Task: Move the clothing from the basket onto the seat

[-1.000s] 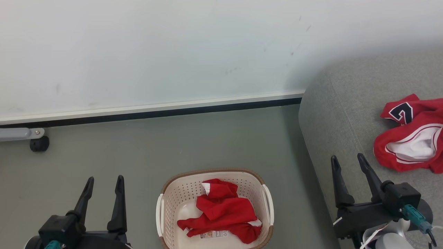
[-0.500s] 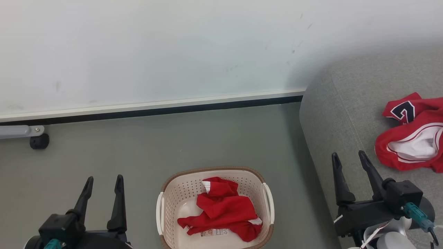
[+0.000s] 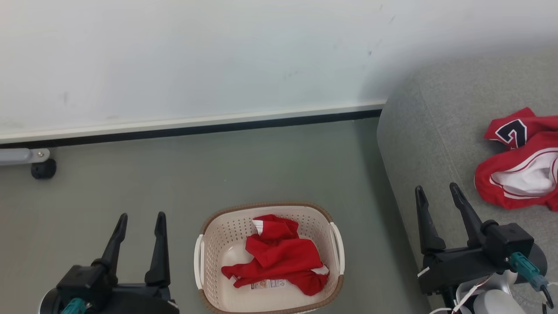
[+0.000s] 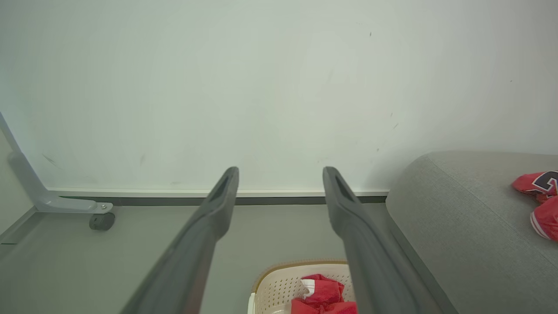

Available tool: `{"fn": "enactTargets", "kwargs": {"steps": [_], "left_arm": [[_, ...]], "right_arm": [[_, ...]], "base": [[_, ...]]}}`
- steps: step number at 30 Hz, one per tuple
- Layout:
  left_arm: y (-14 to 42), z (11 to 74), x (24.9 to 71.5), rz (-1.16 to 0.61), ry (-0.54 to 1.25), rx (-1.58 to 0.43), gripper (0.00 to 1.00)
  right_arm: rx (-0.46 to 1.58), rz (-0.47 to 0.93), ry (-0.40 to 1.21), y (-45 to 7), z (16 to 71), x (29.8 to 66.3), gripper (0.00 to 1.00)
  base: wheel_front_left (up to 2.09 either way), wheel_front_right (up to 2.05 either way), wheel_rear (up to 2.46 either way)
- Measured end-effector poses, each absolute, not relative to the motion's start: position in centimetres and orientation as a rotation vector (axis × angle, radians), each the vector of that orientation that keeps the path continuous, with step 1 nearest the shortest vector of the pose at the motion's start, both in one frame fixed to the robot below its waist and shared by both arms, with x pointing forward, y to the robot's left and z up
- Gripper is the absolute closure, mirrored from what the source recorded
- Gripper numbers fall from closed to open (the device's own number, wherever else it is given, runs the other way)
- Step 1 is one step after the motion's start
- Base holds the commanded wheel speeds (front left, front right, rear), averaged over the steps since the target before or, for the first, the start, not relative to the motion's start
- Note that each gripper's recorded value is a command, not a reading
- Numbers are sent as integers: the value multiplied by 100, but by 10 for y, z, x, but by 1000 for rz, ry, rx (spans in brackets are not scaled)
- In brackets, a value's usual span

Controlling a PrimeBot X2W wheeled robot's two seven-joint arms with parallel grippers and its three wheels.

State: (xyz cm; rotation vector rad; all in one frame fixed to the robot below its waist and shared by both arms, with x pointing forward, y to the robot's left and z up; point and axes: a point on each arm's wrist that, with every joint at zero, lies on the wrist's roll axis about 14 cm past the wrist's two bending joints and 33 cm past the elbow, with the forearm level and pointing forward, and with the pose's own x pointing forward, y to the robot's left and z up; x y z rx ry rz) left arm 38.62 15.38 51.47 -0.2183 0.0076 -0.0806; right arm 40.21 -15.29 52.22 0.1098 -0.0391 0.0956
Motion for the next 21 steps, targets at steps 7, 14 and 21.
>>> {"fn": "enactTargets", "kwargs": {"steps": [7,14,21], "left_arm": [[126,506,404,-165,32,-235,0],[97,475,428,-259,120,-221,0],[68,430,448,-357,243,-204,0]], "right_arm": [[110,87,-25,-152,517,412,0],[119,77,-32,-151,517,431,0],[112,64,-23,-152,508,450,0]], "base": [[0,0,0],[0,0,0],[0,0,0]]}}
